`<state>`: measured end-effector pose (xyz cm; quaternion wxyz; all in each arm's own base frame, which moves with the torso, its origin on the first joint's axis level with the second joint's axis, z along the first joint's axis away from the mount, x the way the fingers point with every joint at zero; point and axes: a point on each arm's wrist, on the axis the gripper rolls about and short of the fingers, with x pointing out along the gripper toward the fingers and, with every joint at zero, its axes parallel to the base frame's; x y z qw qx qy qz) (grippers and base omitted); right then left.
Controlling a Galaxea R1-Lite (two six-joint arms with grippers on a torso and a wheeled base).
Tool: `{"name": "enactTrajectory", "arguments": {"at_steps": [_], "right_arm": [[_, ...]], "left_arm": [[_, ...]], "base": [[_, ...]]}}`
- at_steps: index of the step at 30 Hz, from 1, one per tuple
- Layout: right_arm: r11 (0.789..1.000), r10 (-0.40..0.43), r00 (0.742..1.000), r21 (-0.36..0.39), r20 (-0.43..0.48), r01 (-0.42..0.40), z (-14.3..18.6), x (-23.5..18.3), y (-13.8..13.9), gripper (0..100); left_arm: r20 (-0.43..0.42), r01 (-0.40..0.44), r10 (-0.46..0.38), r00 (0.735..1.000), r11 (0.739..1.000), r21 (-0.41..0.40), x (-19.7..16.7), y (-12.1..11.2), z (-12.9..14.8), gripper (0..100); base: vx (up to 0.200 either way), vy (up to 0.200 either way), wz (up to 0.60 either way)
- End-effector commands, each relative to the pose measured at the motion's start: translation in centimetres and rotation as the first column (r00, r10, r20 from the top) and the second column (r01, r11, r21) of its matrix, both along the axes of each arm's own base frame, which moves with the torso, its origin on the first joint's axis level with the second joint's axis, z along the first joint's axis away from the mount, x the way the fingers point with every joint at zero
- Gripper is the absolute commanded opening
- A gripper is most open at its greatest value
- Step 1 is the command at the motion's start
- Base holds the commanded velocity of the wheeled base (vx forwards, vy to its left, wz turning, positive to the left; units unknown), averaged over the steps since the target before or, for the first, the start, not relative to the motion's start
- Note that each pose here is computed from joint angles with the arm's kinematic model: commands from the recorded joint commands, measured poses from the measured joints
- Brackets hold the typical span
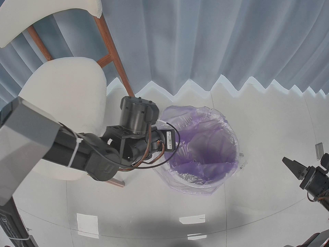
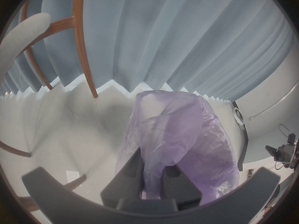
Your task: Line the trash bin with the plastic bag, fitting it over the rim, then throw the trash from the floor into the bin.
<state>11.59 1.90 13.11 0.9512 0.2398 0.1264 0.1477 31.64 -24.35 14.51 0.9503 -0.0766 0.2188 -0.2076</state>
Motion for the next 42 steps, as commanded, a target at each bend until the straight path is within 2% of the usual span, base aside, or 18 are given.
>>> {"name": "enactTrajectory", "arguments": {"at_steps": [1, 4, 14, 20, 42], "right_arm": [[1.000, -0.013, 0.999, 0.004, 0.040, 0.013, 0.7, -0.1, -0.2, 100], [1.000, -0.016, 0.999, 0.005, 0.048, 0.016, 0.8, -0.1, -0.2, 100], [1.000, -0.016, 0.998, 0.005, 0.057, 0.016, 1.1, 0.1, -0.2, 100], [1.000, -0.014, 0.997, -0.015, 0.071, 0.015, 1.3, 0.2, -0.2, 100], [1.000, -0.022, 0.998, -0.013, 0.056, 0.023, 1.0, 0.1, -0.3, 100]], "left_arm": [[-0.008, -0.008, 0.008, 1.000, 0.999, 0.032, 2.4, -2.4, -2.9, 0], [0.007, -0.027, 0.027, 1.000, 0.999, 0.030, 3.3, -3.4, -3.5, 0], [0.005, -0.029, 0.029, 1.000, 0.999, 0.032, 4.4, -4.4, -5.6, 0], [0.008, -0.033, 0.032, 0.999, 0.999, 0.025, 4.5, -4.5, -5.6, 0], [-0.008, -0.068, 0.068, 0.998, 0.997, 0.030, 4.1, -4.7, -6.1, 0]], "base": [[0.000, 0.000, 0.00], [0.000, 0.000, 0.00], [0.000, 0.000, 0.00], [0.000, 0.000, 0.00], [0.000, 0.000, 0.00]]}}
